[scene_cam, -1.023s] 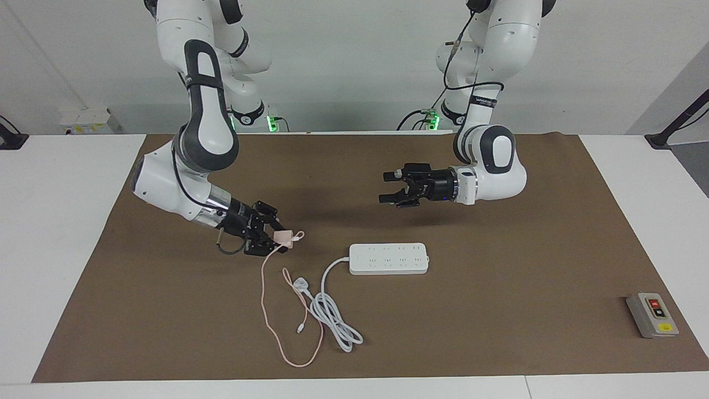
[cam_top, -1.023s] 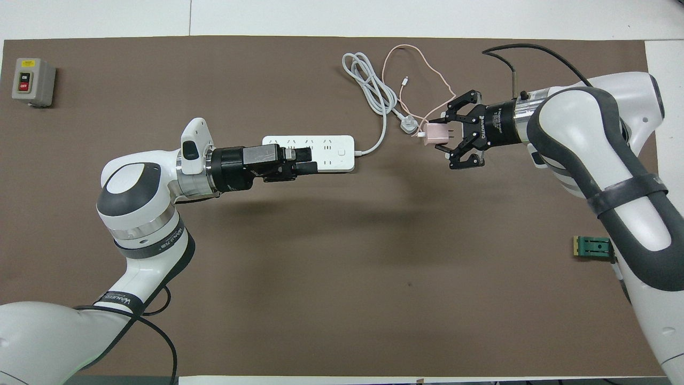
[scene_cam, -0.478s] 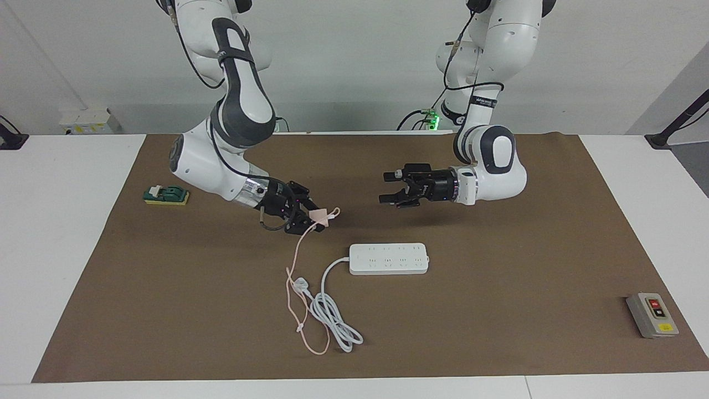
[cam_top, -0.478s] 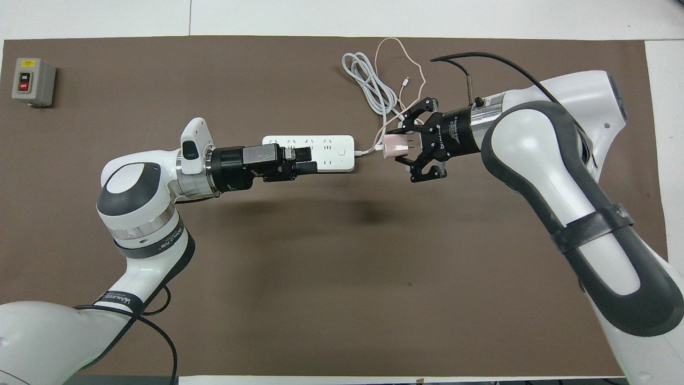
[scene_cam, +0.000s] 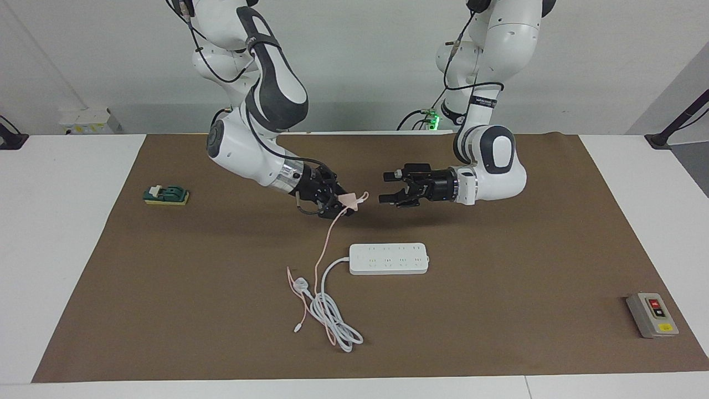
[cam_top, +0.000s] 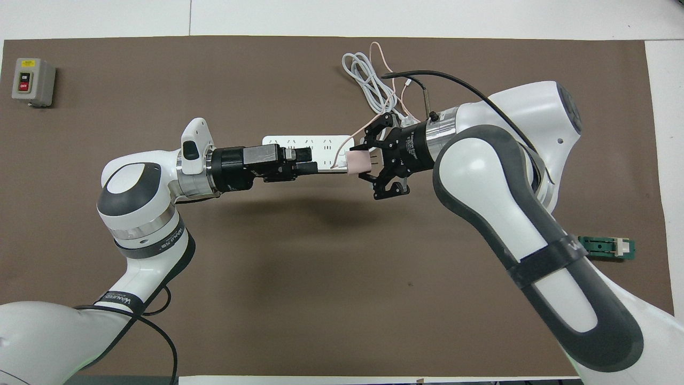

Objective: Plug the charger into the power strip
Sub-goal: 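Push the plug into the strip socket with the right gripper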

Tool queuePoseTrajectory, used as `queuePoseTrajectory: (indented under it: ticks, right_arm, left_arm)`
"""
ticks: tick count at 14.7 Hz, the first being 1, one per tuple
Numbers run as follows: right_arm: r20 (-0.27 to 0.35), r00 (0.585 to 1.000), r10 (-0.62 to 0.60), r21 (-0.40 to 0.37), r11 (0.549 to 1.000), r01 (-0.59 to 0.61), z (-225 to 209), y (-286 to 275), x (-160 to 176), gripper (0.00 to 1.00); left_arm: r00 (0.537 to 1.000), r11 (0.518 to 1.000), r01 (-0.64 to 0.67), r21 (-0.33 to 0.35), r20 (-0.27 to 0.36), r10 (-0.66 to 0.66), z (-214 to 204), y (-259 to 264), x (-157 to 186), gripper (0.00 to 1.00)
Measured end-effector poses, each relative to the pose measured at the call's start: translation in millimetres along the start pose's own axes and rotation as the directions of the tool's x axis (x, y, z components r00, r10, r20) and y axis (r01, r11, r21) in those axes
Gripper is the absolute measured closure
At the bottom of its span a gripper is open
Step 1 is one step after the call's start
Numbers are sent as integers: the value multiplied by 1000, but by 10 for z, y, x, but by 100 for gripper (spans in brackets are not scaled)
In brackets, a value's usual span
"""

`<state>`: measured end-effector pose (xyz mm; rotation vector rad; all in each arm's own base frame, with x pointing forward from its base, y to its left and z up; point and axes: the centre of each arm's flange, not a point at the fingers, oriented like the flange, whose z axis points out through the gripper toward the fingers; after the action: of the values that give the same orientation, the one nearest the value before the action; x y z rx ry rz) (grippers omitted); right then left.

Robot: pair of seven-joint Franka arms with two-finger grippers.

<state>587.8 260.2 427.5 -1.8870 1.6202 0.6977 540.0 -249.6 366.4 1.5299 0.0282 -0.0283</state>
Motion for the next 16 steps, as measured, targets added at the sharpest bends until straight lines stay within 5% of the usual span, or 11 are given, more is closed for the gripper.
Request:
queuePoseTrajectory:
  ticks: [16]
  right_arm:
    - [-1, 1000, 23, 58, 998, -23, 23, 116, -531, 48]
  left_arm:
    - [1000, 1000, 12, 16, -7, -12, 9, -77, -25, 0]
